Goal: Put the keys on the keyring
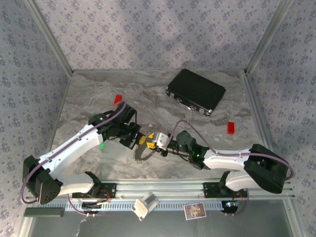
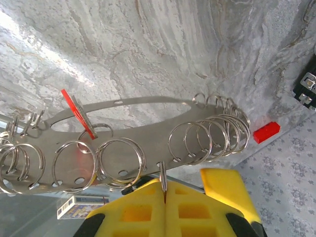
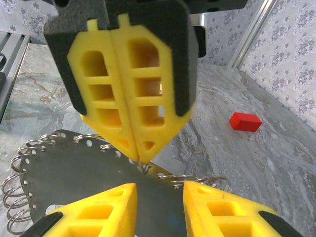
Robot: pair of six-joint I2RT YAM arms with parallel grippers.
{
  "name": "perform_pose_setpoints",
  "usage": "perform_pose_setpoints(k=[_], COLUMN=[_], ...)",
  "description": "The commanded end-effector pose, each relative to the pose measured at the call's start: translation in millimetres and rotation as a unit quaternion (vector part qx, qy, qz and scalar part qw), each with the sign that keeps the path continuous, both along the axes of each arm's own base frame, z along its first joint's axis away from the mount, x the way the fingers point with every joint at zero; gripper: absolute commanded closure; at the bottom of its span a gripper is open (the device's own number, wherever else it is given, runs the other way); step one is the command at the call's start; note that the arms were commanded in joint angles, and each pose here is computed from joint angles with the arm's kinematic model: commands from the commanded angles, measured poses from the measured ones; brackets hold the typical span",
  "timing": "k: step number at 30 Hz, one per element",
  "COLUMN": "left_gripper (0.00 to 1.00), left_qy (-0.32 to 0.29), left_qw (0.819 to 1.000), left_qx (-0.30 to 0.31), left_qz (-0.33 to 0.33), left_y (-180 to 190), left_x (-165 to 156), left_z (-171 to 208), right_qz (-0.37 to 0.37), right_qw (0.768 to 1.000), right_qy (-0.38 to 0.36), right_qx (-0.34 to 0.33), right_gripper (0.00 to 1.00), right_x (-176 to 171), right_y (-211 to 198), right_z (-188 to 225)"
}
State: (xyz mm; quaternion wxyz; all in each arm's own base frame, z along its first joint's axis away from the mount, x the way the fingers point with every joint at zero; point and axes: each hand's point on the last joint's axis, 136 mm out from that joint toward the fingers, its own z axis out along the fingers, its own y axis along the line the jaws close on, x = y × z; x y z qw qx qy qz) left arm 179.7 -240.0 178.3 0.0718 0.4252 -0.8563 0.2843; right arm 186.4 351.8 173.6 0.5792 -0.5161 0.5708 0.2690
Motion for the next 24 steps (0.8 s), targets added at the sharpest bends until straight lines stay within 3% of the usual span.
perform_pose_setpoints(k=[1,17,24], left_gripper=[1.00,1.00,1.00], left_qy=[0.010,0.017,0.017], left_qw=[0.999,0.999,0.999], left_qx=[-0.028,-0.031,-0.034], left_qz=[0.015,0.021,0.024], left_y=[-3,-3,-3], left_x=[-3,-5,-6], left_z=[9,6,7], right_qz=[0.019,-0.001,-0.004], right_qw=[1.000,0.999,0.999], right_qy=[-0.016,-0.029,-0.023], right_qx=[0.012,0.026,0.034], right_gripper=[0.70,0.76,0.92], right_x=[-5,5,8], right_y=[10,22,25], right_z=[9,16,16])
